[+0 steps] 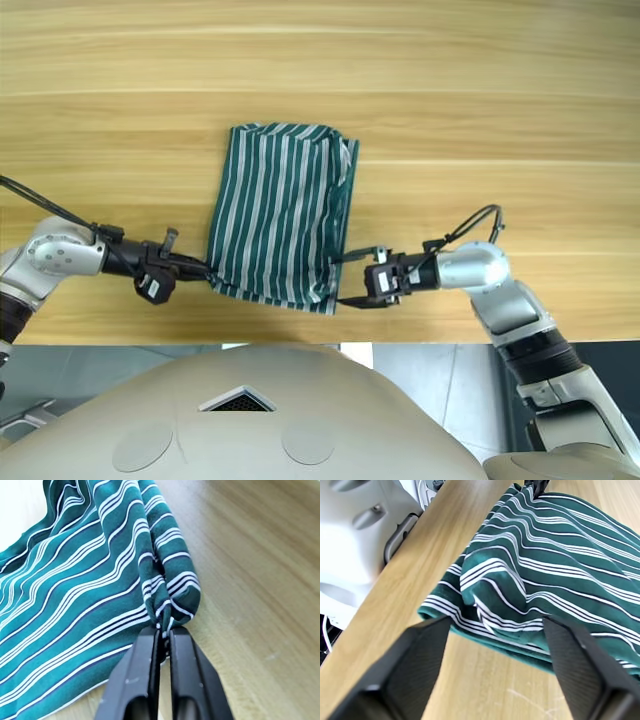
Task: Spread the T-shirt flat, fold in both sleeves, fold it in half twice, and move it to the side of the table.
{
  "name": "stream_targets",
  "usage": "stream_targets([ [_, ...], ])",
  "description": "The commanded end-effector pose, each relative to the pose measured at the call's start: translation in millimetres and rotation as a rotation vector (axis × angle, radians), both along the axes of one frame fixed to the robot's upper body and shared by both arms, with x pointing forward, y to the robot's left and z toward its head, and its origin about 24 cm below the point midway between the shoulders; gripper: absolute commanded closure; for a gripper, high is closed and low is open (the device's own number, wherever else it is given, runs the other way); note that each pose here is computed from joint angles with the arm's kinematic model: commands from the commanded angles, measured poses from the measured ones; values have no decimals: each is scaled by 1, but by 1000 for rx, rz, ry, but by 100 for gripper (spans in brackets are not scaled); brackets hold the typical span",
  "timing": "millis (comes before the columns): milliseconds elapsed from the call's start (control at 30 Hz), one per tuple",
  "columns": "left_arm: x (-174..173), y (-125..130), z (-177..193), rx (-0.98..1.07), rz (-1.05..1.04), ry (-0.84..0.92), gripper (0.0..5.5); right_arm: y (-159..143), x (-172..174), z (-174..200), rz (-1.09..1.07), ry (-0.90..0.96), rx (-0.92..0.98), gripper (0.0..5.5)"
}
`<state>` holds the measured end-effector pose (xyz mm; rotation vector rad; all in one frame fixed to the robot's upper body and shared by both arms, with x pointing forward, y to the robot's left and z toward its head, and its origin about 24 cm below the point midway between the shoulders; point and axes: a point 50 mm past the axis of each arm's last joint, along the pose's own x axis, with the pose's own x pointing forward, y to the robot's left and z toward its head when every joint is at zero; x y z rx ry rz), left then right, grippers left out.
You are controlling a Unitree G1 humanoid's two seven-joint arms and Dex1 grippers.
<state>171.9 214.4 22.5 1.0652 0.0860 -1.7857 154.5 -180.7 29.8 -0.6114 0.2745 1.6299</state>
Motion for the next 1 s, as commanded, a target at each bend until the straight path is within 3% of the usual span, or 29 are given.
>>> stream_targets([
  [33,-1,1,-4,38,-4,18,539,-3,-11,-8,42,50,-62,148],
  [333,-1,0,-2,45,-11,22,539,9,-20,-24,106,172,-34,136],
  [800,-1,-2,-1,35,-15,23,539,15,-11,-13,105,74,11,136],
  [1000,-2,-3,-1,34,-16,25,539,16,-11,-18,105,76,1,224],
])
